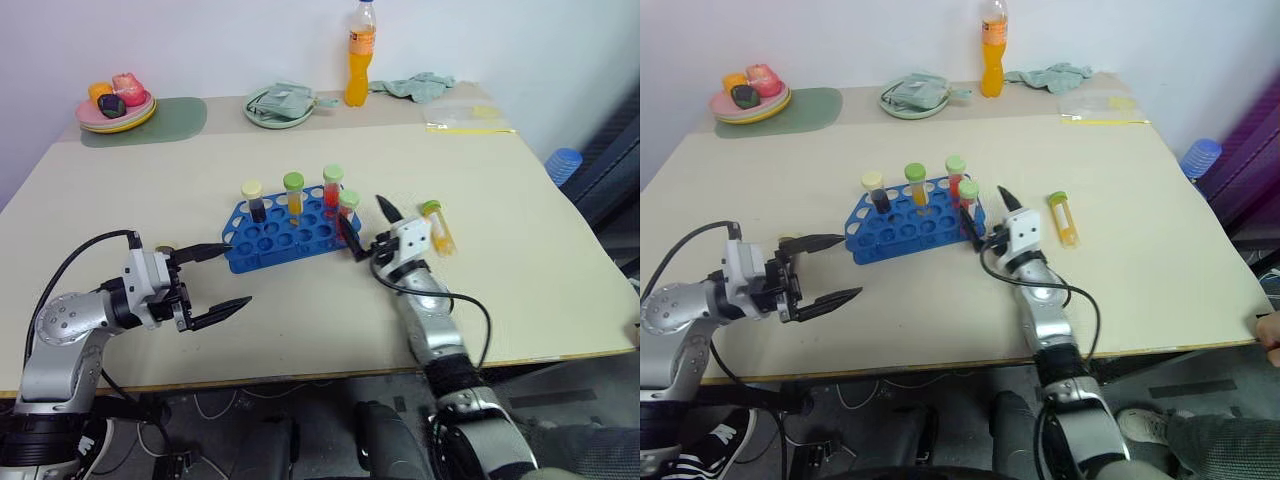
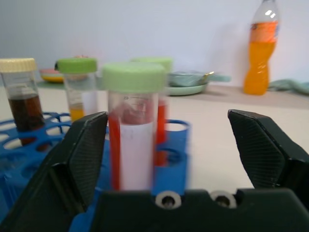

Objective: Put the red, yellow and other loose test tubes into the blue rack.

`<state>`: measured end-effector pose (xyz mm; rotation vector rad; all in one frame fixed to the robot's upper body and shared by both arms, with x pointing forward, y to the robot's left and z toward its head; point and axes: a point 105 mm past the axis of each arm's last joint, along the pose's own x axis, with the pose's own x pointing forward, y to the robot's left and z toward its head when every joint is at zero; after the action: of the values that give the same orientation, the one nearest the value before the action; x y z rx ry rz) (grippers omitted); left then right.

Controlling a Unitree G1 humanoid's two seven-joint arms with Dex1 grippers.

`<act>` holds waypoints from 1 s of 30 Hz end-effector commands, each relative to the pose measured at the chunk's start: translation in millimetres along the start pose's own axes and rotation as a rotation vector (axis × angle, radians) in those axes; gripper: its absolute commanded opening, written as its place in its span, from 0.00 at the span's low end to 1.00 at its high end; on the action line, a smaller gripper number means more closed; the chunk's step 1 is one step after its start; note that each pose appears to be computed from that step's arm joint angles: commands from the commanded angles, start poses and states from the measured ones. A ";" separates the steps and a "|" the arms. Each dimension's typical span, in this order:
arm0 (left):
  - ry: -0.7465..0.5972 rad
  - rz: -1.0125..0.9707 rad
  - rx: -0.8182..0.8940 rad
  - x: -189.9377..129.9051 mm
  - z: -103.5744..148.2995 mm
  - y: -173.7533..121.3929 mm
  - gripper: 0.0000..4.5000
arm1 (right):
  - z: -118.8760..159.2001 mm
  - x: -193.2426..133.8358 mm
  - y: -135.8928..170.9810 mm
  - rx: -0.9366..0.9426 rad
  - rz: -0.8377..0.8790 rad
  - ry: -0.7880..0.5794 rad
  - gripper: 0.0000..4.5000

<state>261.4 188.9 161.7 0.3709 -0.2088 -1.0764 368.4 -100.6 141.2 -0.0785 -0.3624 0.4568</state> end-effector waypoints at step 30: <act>-0.074 0.007 0.032 21.4 -1.9 -18.3 1.00 | 12.4 -24.9 -142.0 0.133 -0.137 1.309 0.98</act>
<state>261.0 165.8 145.9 0.3328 -0.2555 -1.0819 399.3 -240.2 151.9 -0.2074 0.9683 0.2381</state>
